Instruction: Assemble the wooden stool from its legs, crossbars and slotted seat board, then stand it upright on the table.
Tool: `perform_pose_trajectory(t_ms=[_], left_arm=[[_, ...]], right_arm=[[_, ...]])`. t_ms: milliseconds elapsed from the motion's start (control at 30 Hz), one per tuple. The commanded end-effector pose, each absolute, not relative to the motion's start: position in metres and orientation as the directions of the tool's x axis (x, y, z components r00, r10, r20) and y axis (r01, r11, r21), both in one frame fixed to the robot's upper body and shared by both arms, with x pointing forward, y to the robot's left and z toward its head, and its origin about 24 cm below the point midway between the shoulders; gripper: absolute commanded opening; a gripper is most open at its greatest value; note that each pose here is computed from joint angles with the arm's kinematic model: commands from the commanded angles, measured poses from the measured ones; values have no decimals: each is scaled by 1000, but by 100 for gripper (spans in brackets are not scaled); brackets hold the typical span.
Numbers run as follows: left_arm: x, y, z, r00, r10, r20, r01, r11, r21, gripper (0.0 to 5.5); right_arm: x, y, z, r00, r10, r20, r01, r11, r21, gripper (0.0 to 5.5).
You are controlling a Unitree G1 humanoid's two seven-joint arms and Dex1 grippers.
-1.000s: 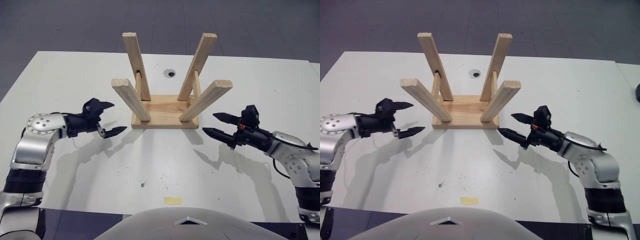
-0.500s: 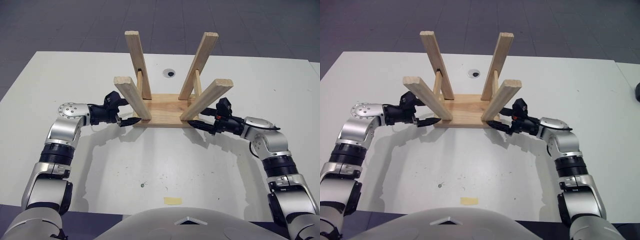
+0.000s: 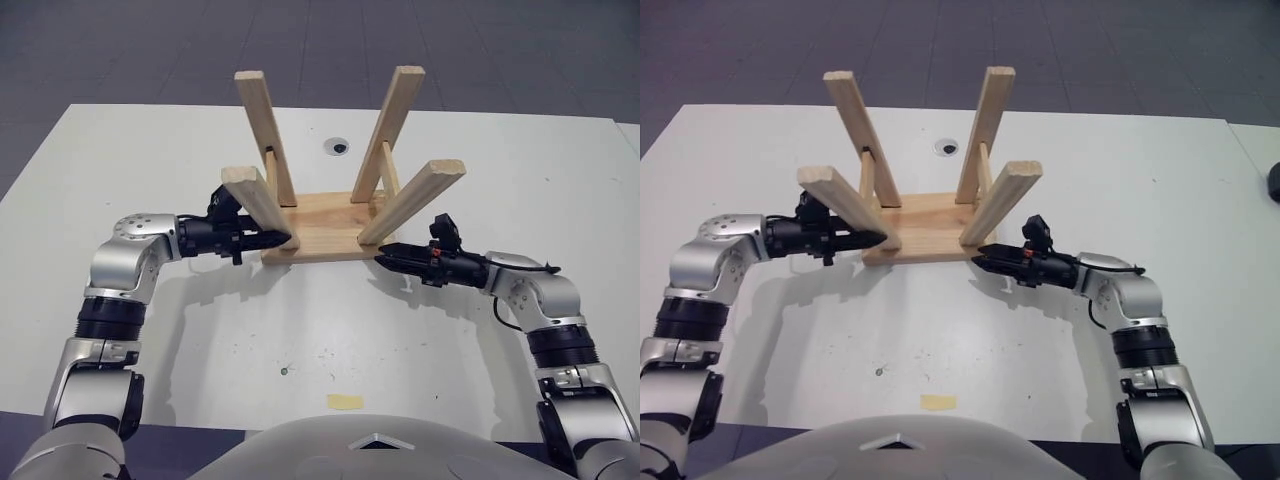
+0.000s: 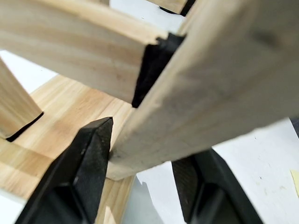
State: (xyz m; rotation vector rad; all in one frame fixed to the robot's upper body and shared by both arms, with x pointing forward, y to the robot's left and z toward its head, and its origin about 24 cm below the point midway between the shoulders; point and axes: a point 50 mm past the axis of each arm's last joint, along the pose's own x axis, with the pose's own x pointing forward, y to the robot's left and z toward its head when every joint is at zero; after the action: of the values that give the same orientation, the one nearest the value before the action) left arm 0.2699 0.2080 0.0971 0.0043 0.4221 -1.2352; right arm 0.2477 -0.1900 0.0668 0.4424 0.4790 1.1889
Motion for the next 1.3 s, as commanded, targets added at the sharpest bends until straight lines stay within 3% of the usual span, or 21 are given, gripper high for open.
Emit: perform_pose_trajectory(t_ms=[33,233,400,533,733,933,1033,1300], left_arm=[[252,220,90,228,-905,-359,889,344,-303,174],[253,212,88,246,-908,-338,889,351,-293,172],[256,190,89,186,-929,-319,924,276,-264,171],[253,173,91,88,-939,-332,958,171,-232,166],[256,177,92,58,-924,-379,970,142,-198,160],[265,183,89,104,-911,-399,968,185,-168,148],[270,184,88,125,-901,-416,963,212,-169,213],[274,187,87,150,-895,-420,957,238,-165,355]], right_arm=[[231,-194,79,311,948,-64,-737,283,614,100],[225,-195,73,372,921,-114,-714,363,598,5],[237,-209,74,465,871,-160,-702,473,533,73],[241,-221,79,445,873,-202,-736,485,472,137],[251,-231,87,416,879,-232,-794,476,378,233],[256,-215,91,358,915,-188,-853,402,333,334],[260,-207,88,328,927,-183,-860,373,348,379],[259,-198,74,277,936,-216,-851,343,398,248]])
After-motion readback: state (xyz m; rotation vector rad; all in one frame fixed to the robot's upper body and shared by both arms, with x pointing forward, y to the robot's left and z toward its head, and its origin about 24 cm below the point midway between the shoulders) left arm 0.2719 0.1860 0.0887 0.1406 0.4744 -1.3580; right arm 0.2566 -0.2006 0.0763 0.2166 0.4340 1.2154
